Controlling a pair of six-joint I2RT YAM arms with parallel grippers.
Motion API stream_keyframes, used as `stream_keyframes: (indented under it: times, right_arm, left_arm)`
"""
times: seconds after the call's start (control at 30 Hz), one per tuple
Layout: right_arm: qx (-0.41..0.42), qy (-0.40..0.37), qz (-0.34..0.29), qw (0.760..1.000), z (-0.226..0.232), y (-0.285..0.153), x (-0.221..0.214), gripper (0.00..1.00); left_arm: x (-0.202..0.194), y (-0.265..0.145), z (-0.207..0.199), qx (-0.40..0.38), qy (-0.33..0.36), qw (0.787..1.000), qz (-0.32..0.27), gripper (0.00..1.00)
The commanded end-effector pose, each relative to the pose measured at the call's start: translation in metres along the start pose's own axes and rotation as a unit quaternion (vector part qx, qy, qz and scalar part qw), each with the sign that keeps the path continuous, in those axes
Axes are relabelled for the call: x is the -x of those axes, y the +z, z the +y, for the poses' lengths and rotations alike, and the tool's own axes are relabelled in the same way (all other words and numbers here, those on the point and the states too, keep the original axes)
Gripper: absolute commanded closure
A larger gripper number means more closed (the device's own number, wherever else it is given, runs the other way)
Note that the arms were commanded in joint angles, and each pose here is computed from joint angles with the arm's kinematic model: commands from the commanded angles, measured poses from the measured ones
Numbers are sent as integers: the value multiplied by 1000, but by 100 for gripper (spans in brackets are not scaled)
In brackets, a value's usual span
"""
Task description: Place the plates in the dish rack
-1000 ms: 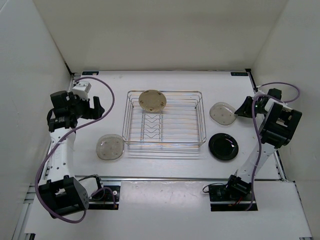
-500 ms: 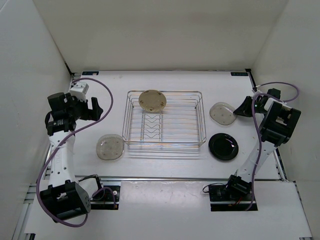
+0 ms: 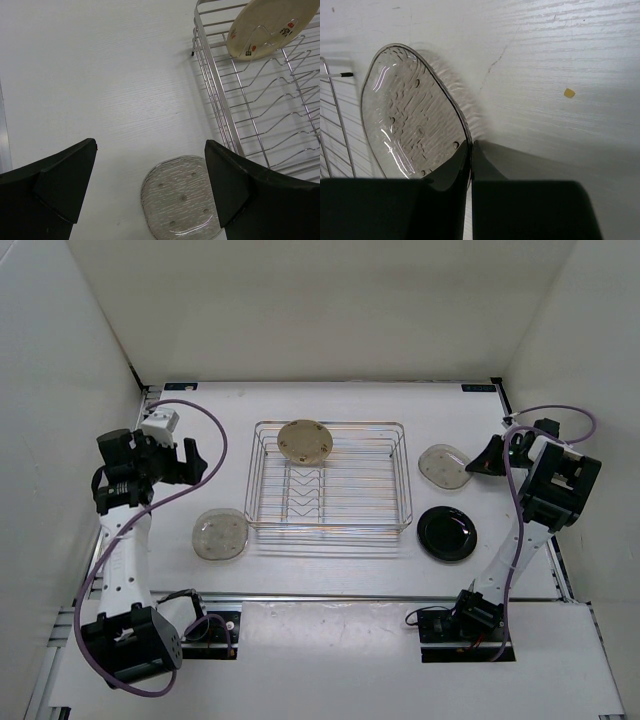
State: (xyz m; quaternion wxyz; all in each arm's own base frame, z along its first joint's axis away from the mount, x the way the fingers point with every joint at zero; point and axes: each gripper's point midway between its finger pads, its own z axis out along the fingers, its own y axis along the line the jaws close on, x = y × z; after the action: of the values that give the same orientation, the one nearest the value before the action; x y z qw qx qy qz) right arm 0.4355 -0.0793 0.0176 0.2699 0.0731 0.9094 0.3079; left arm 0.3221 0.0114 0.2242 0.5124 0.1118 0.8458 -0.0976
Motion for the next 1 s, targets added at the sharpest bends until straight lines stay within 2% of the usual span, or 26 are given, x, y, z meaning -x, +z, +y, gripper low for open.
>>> stream_keyframes:
  times: [0.0,0.1,0.17,0.3,0.37,0.4,0.47,0.53,0.57,0.6,0.67,0.7,0.73,0.77,0.8,0.83,0.9,0.93,0.97]
  right_arm:
    - [-5,5,8,1000,-6,-5,-3,100]
    - [-22,-9,-4,1000,-3,-16,7,100]
    - [-31,-31,-26,999,7,-30,25,100]
    - [-101,-89,-82,987,20,-69,74,100]
    - [-148,-140,-113,972,42,-90,105,100]
    - [-208,-156,-122,958,35,-104,117,100]
    - [-261,-223,-151,927,67,-125,146,100]
    - [-323,-298,-170,882,90,-150,169,100]
    - [-382,-314,-174,851,91,-166,177,100]
    - [-400,-376,-176,817,121,-169,184,100]
    - [-432,-445,-217,754,168,-174,204,100]
    - [-461,-491,-210,709,178,-183,202,100]
    - [-501,-494,-266,659,201,-205,220,100]
    - [-500,-522,-291,627,233,-201,219,100]
    - [-515,-561,-284,583,246,-204,215,100]
    - [-504,-574,-338,549,287,-207,217,100]
    - [-495,-605,-363,507,322,-209,210,100]
    - [-481,-639,-361,480,345,-193,199,100]
    - [-472,-644,-387,461,365,-199,195,100]
  left_arm:
    - [2,-5,-4,-5,6,1000,-13,0]
    - [4,-7,-5,-4,8,1000,-17,0]
    - [4,-7,-5,-4,8,1000,-17,0]
    - [7,-9,-7,-8,10,1000,-22,0]
    - [7,-9,-9,-13,11,1000,-23,0]
    - [7,-9,-9,-13,11,1000,-23,0]
    - [3,-8,-11,-18,8,1000,-20,0]
    - [5,-11,-9,-13,9,1000,-24,0]
    - [5,-11,-9,-13,9,1000,-24,0]
    - [2,-9,-11,-19,6,1000,-22,0]
    - [3,-11,-12,-18,9,999,-26,0]
    - [4,-11,-13,-24,9,999,-27,0]
    - [0,-10,-14,-25,6,999,-23,0]
    - [0,-10,-14,-25,6,999,-23,0]
    - [0,-10,-15,-29,6,999,-24,0]
    - [0,-10,-15,-29,6,999,-24,0]
    - [2,-12,-16,-28,9,999,-28,0]
    - [3,-12,-18,-33,9,999,-29,0]
    - [3,-12,-18,-33,9,999,-29,0]
